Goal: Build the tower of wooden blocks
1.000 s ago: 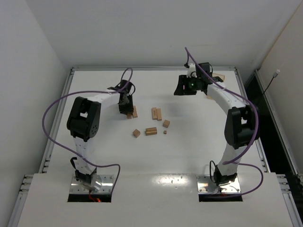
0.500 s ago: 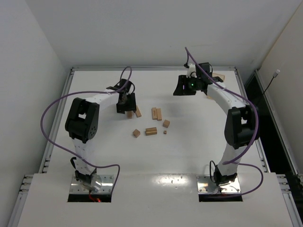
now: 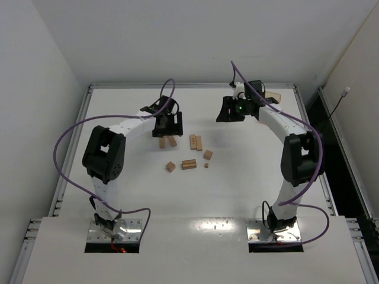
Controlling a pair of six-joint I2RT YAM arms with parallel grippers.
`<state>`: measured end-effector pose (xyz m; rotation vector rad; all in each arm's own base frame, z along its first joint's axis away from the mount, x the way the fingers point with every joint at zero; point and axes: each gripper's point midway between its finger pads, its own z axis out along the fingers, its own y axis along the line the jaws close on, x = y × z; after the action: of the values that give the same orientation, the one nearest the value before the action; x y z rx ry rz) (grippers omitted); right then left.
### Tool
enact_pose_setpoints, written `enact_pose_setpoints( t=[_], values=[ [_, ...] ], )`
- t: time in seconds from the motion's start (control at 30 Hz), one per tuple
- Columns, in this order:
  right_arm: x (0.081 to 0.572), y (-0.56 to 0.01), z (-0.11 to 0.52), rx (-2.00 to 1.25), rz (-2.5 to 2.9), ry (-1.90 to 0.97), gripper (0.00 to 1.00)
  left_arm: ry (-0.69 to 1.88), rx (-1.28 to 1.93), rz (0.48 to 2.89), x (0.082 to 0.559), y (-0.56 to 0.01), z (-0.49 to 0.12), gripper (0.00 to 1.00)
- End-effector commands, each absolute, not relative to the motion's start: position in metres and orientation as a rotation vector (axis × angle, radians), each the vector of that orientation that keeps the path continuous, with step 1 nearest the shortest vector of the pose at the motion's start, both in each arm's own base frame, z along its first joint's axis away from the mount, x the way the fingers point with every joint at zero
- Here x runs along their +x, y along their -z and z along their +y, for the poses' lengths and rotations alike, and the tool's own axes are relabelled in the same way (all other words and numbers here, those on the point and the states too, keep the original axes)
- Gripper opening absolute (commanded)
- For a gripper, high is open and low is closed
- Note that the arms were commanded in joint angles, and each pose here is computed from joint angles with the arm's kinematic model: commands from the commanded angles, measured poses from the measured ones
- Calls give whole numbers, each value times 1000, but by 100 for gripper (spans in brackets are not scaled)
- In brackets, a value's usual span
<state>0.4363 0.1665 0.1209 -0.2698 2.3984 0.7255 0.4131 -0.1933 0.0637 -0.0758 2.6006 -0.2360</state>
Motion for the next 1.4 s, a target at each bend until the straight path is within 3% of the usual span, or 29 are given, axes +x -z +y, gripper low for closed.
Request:
enact_pose_setpoints(
  t=[0.0,0.33,0.9,0.97,1.17,1.37],
  values=[
    [438,-130,168,-289,2366,-747,47,158,-148,2586,422,-61,-187,80],
    [436,-129,172,-310,2370,-777,47,55,-209,2581,426,-52,-178,96],
    [436,-119,172,-303,2398,-781,47,57,-223,2631,423,-27,-182,97],
    [438,-122,168,-292,2398,-777,47,56,-223,2632,425,-25,-183,92],
    [439,-117,165,-282,2407,-787,47,44,-221,2649,423,-17,-182,64],
    [439,-113,165,-280,2416,-788,47,44,-221,2649,423,-17,-182,57]
  ],
)
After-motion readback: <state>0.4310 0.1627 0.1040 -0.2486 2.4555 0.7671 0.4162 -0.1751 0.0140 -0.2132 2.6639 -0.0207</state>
